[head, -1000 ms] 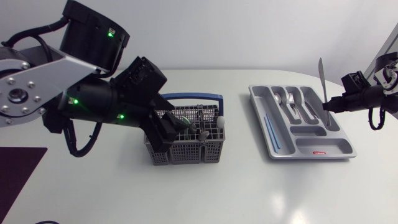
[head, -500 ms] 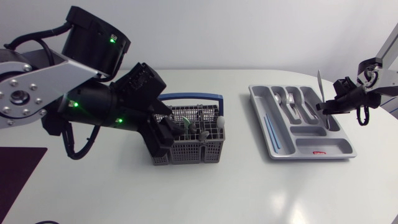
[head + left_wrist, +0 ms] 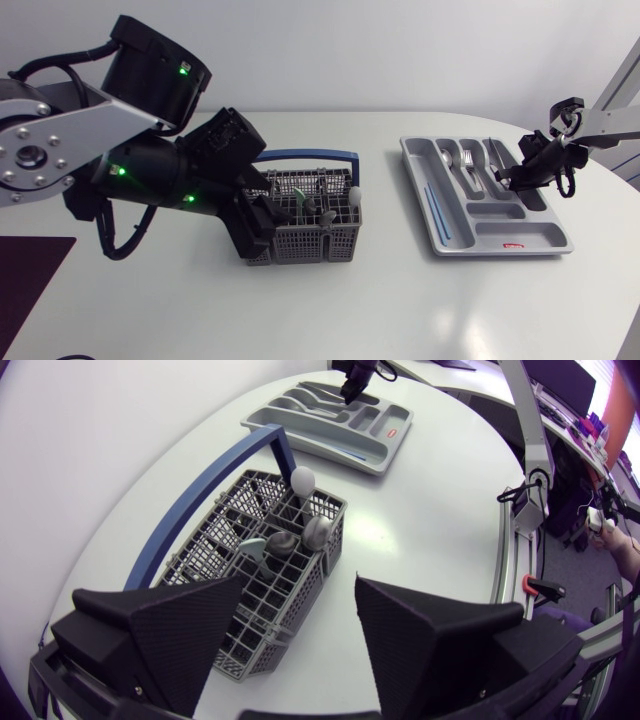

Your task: Unload the cutlery basket into the drawer organizer.

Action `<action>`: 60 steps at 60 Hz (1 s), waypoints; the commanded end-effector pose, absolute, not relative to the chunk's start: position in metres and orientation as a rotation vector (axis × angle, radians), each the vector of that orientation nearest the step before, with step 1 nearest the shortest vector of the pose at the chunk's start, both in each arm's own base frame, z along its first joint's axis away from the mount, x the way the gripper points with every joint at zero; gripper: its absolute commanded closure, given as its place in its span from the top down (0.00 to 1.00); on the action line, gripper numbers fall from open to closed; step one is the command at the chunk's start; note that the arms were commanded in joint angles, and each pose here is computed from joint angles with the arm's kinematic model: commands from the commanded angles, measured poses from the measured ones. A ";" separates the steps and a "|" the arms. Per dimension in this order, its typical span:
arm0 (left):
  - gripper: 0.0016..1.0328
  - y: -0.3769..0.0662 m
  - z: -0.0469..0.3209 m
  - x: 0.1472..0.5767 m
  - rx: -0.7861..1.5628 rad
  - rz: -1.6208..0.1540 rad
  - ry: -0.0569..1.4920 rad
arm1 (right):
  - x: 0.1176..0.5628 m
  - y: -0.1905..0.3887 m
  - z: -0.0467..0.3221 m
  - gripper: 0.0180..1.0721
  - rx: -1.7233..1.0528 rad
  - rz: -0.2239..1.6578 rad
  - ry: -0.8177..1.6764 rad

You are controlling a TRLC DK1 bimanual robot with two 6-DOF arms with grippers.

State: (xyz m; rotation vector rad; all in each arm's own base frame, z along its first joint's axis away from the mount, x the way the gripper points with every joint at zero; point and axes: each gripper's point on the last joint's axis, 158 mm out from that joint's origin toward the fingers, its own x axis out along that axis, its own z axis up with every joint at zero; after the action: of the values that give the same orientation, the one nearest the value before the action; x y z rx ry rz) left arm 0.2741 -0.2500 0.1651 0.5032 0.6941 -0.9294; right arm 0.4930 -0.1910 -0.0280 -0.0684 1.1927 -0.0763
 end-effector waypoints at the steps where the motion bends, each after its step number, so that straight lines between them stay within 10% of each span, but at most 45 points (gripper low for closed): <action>1: 0.93 -0.249 0.161 0.267 0.533 -0.945 0.696 | 0.485 -0.192 -0.042 0.07 -0.045 -0.091 1.241; 9: 0.93 -0.249 0.163 0.267 0.539 -0.940 0.694 | 0.479 -0.196 -0.033 0.09 -0.042 -0.101 1.236; 23: 0.93 -0.250 0.166 0.270 0.539 -0.939 0.687 | 0.466 -0.190 0.008 0.85 -0.049 -0.116 1.182; 60: 0.93 -0.242 0.155 0.273 0.711 -1.039 0.458 | 0.389 0.029 0.144 0.91 -0.241 0.364 0.803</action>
State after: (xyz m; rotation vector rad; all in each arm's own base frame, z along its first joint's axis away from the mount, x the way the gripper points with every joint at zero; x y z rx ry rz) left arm 0.2777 -0.2483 0.1598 0.6461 0.5097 -0.9941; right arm 0.4059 0.0025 0.1393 -0.1938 0.8415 0.2897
